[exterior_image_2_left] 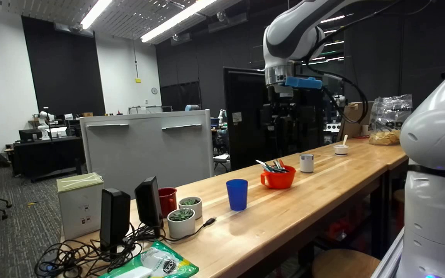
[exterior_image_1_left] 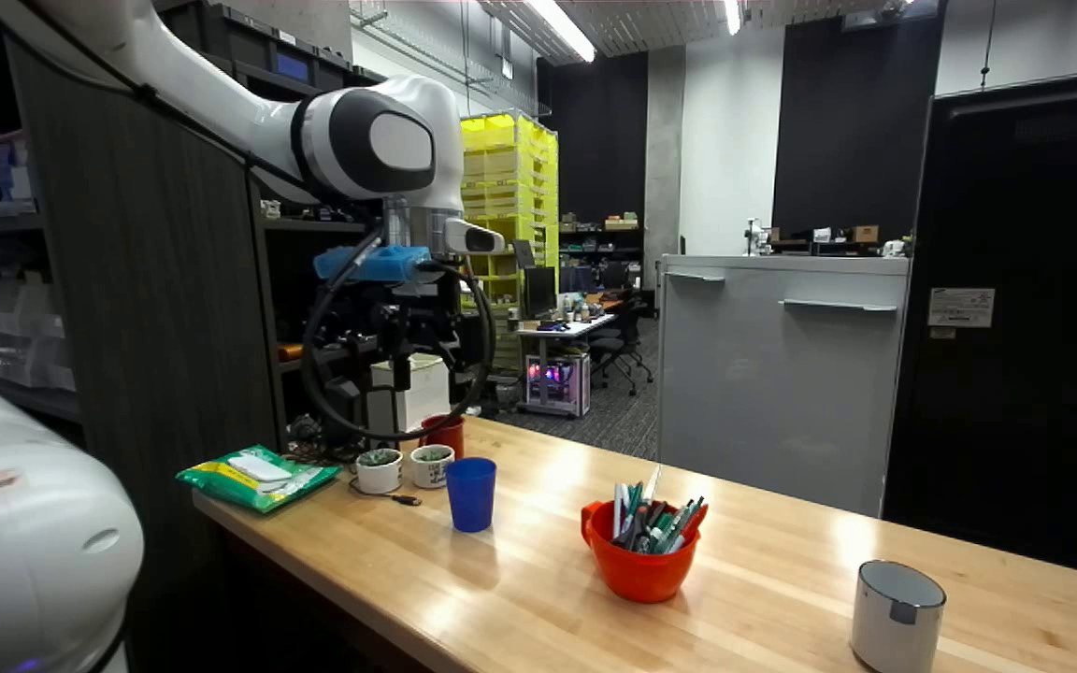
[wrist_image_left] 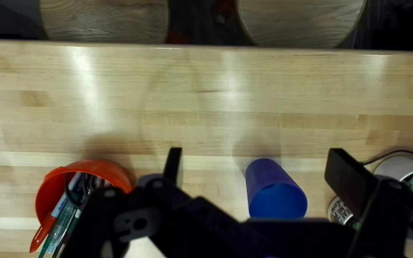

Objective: Put the blue cup in the white cup

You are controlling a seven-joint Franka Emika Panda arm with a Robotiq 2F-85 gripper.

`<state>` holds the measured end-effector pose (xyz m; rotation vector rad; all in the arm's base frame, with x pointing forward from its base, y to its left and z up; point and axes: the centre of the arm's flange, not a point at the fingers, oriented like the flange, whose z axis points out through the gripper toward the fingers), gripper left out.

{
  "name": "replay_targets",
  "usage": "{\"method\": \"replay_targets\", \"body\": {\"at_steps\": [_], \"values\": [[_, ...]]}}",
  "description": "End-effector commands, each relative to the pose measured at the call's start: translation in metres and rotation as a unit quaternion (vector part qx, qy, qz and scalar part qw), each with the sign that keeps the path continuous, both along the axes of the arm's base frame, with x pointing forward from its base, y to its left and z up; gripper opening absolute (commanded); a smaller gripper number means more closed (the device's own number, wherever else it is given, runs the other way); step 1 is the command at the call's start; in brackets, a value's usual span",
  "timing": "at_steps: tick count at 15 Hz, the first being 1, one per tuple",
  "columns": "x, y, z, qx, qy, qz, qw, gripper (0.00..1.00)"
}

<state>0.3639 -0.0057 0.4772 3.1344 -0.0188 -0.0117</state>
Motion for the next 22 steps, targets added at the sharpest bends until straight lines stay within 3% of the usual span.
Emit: {"method": "replay_targets", "body": {"at_steps": [1, 9, 22], "values": [[0.000, 0.000, 0.000, 0.000, 0.000, 0.000, 1.0000, 1.00], [0.000, 0.000, 0.000, 0.000, 0.000, 0.000, 1.0000, 1.00], [0.068, 0.018, -0.059, -0.004, -0.032, -0.021, 0.9993, 1.00]]}}
